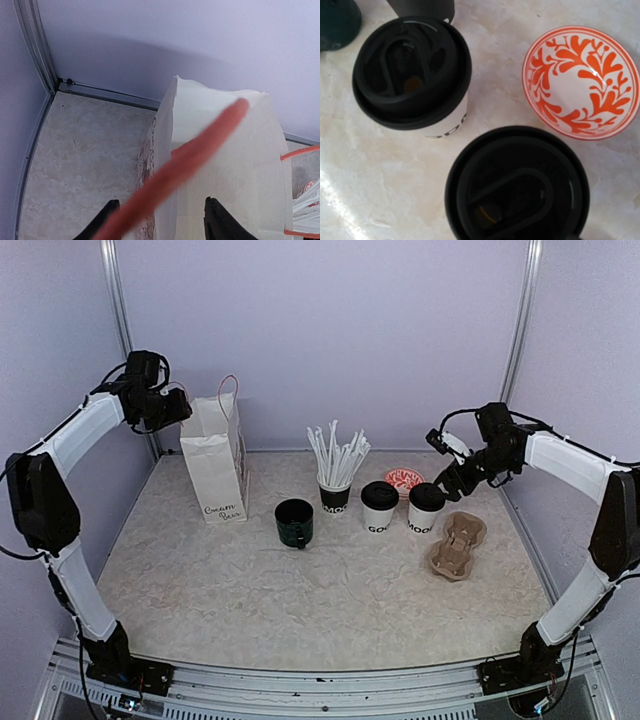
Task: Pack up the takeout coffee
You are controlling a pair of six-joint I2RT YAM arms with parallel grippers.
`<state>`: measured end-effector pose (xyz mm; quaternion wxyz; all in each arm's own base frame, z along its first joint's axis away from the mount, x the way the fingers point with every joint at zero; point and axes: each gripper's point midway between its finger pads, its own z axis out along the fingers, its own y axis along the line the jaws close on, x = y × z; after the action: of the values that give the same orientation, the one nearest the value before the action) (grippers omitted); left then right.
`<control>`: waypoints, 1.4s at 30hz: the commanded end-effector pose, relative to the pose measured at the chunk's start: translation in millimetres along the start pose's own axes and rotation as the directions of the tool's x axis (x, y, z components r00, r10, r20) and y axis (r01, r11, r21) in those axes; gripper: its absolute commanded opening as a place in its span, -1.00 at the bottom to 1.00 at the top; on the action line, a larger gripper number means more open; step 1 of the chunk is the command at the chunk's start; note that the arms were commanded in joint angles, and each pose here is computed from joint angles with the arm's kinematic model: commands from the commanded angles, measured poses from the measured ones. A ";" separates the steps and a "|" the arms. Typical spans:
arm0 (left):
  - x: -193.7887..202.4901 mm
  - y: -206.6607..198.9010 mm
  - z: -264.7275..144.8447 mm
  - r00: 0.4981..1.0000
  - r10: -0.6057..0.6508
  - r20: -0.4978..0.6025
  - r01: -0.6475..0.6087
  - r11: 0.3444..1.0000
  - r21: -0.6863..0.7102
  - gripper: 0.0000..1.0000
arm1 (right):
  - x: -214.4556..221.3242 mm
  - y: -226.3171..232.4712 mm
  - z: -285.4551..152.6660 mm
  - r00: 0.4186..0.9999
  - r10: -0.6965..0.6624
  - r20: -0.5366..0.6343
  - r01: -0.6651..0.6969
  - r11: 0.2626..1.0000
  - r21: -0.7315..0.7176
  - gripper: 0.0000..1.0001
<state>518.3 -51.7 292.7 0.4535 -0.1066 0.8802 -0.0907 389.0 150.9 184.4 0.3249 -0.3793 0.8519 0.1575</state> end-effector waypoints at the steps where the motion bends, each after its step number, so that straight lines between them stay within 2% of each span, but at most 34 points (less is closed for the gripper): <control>1: -2.8 -7.9 11.6 0.999 0.014 -0.034 -0.012 0.999 0.049 -0.05 | -3.4 1.3 -8.4 1.000 -0.003 0.026 0.003 1.000 0.003 0.46; 11: 9.5 -11.6 19.4 0.993 0.043 -0.111 -0.035 0.997 0.076 -0.81 | -5.0 2.4 -14.0 1.000 -0.007 0.031 0.007 1.000 0.010 0.45; 15: 0.8 -14.8 -2.1 0.995 0.047 -0.089 -0.040 0.996 0.086 -1.00 | -7.2 2.9 -17.2 0.999 -0.009 0.032 0.009 1.000 0.011 0.45; 18: -9.9 -18.8 -30.3 0.997 0.058 -0.052 -0.053 0.994 0.100 -1.00 | -6.5 4.5 -20.3 1.000 -0.008 0.023 0.008 1.000 0.008 0.45; 21: -23.6 -31.6 -76.1 0.997 0.070 0.012 -0.071 0.984 0.166 -1.00 | 0.4 9.2 -23.1 1.000 -0.006 0.010 0.006 1.000 0.005 0.51; 25: -29.4 -53.6 -135.0 0.990 0.111 0.088 -0.130 0.958 0.254 -1.00 | 12.1 10.7 -28.4 1.000 -0.020 -0.014 0.021 0.999 0.032 0.74; 27: -27.1 -71.0 -168.1 0.981 0.144 0.129 -0.178 0.931 0.318 -1.00 | 17.3 9.6 -32.8 1.000 -0.023 -0.014 0.023 0.998 0.057 0.96; 33: 1.3 -118.9 -233.0 0.959 0.228 0.167 -0.281 0.830 0.482 -1.00 | 30.6 25.9 -44.1 0.997 -0.074 -0.012 0.074 0.997 0.034 0.98; 34: 7.8 -125.8 -241.4 0.957 0.238 0.167 -0.291 0.806 0.515 -1.00 | 36.6 31.7 -43.0 0.995 -0.093 -0.019 0.093 0.996 0.010 0.94; 42: 79.2 -185.8 -282.6 0.912 0.389 0.130 -0.349 0.567 0.746 -1.00 | 92.7 59.0 -13.6 0.976 -0.178 -0.126 0.163 0.979 -0.122 0.02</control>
<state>294.3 -197.0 457.3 0.4949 0.2018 0.7855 -0.3120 313.1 132.7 162.6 0.2971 -0.4456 0.8327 0.1407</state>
